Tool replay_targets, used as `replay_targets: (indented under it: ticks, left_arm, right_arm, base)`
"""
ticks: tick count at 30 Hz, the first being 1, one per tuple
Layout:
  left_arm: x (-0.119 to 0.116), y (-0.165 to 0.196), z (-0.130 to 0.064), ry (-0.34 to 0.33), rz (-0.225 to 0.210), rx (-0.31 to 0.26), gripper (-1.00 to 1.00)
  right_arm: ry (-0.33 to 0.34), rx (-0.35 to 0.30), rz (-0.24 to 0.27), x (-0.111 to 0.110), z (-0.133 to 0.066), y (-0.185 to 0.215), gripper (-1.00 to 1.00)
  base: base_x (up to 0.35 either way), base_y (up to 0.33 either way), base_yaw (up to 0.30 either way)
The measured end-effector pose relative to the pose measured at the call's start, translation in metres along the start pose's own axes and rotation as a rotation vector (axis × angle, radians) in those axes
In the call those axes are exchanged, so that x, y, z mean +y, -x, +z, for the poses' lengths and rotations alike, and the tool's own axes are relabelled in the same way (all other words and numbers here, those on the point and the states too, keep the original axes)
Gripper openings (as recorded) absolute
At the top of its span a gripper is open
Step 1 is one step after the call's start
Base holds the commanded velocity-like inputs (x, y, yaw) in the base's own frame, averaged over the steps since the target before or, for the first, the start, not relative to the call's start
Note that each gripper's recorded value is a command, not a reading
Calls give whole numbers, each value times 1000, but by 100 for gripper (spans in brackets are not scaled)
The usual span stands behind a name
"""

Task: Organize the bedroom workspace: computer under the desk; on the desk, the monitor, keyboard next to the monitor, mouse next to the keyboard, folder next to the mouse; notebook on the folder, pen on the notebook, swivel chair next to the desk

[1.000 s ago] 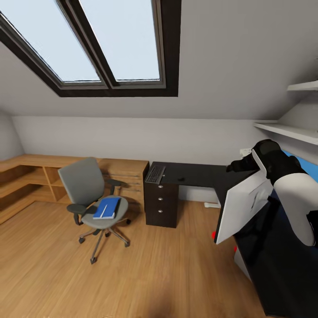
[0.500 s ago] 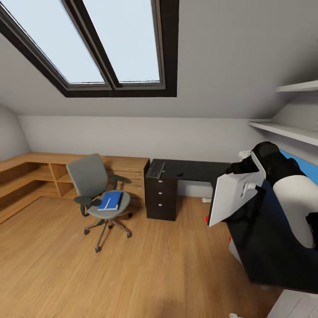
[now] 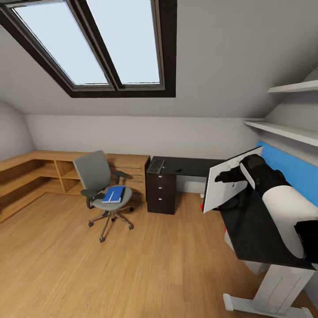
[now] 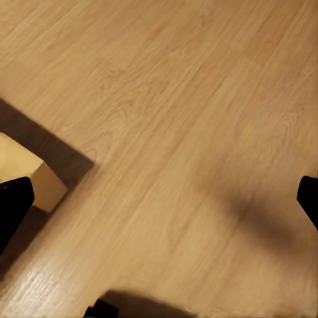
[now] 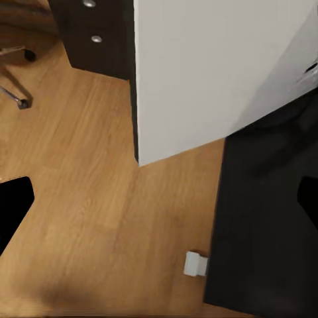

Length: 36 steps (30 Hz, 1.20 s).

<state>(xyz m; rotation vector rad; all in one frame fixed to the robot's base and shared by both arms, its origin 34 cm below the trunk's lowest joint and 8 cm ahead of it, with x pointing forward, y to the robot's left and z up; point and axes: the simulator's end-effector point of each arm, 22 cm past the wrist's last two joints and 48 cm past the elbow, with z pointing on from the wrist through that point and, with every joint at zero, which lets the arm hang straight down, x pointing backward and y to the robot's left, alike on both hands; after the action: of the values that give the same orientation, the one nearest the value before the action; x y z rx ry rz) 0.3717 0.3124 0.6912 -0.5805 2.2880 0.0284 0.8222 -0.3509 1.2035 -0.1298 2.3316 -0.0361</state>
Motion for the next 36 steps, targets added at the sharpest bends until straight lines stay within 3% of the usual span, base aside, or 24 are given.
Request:
replay_targets:
  ticks: [7,12,15,26,36]
  left_arm:
    - [-3,-2,-1,-4,-3,2,100]
    - [-16,-7,-2,-20,-6,7,100]
    - [-20,-9,-3,-28,-1,10,100]
    - [-23,-10,-4,-33,3,10,100]
    - [-23,-10,-4,-34,4,10,100]
  right_arm:
    - [21,-13,-18,6,33,-34,100]
    - [90,11,35,28,56,-63,100]
    - [134,-10,69,43,66,-69,100]
    - [247,21,212,93,91,-113,100]
    - [288,-25,195,157,115,-155,100]
  base:
    - [-331,0,0]
    - [-331,0,0]
    - [-324,0,0]
    - [-198,0,0]
    - [-22,0,0]
